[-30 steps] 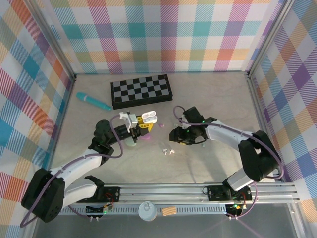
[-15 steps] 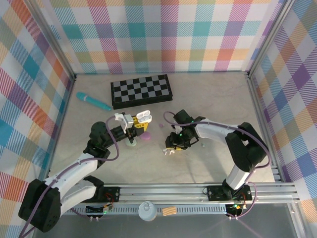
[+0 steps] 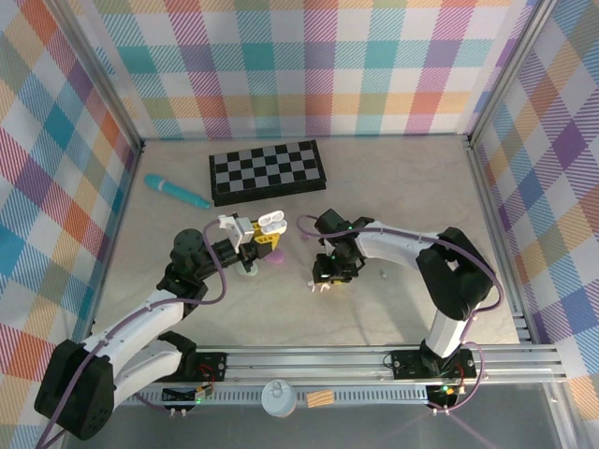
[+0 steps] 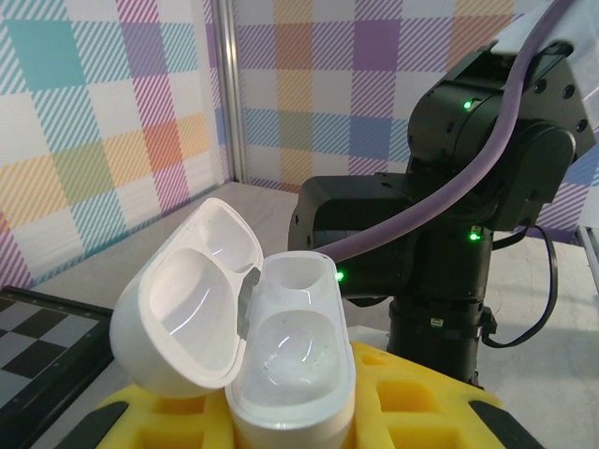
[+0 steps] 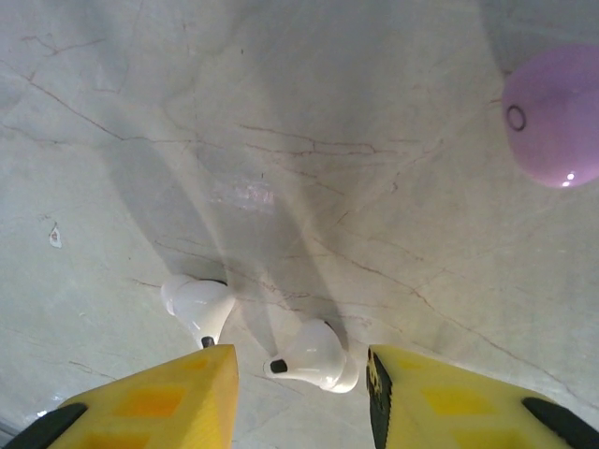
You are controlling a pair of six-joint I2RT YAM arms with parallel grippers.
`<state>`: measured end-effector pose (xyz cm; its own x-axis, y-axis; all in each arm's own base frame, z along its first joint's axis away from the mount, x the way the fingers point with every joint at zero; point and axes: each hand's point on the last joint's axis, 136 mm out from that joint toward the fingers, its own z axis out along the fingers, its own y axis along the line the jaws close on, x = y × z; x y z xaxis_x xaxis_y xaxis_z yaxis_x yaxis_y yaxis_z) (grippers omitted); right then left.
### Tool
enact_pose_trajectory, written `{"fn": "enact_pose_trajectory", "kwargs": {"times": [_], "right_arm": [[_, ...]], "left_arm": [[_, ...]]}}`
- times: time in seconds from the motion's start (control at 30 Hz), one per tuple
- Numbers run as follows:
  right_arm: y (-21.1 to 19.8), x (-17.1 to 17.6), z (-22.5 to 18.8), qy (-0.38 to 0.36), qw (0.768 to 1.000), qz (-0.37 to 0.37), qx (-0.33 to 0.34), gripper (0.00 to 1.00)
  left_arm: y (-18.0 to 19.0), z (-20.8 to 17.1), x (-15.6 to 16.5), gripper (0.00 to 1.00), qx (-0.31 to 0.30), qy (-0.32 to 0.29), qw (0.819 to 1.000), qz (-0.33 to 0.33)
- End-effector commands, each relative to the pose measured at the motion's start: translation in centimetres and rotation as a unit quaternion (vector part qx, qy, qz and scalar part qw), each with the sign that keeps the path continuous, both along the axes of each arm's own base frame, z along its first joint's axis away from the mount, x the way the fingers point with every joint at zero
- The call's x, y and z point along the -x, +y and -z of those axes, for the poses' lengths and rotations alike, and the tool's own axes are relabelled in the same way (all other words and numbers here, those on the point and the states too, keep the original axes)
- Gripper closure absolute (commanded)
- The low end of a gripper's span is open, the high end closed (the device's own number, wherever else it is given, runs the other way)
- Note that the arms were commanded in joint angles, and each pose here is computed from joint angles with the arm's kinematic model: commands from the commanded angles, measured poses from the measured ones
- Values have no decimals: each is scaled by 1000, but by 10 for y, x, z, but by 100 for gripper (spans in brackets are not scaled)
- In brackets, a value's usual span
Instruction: Insert wireless bluetooth earbuds into charging case
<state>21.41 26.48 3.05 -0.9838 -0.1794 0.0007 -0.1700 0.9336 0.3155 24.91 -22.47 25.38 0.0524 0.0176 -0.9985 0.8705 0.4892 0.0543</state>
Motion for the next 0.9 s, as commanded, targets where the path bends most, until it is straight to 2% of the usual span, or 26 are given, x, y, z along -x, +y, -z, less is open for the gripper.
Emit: {"fn": "enact_pose_trajectory", "kwargs": {"times": [0.0,0.33,0.67,0.77,0.87], "right_arm": [[-6,6,6,8,999,-4,44,59],[-7,6,17,18,997,0,69,63],[-18,5,9,9,996,2,85,66],[-20,4,6,10,997,11,70,67],[-14,3,1,17,999,20,27,69]], "left_arm": [[8,-13,0,98,1,-31,999,-15],[12,-19,7,98,-3,-39,999,-18],[12,-17,6,98,-7,-38,999,-18],[12,-16,5,98,-8,-37,999,-18],[11,-15,5,98,-9,-36,999,-16]]}}
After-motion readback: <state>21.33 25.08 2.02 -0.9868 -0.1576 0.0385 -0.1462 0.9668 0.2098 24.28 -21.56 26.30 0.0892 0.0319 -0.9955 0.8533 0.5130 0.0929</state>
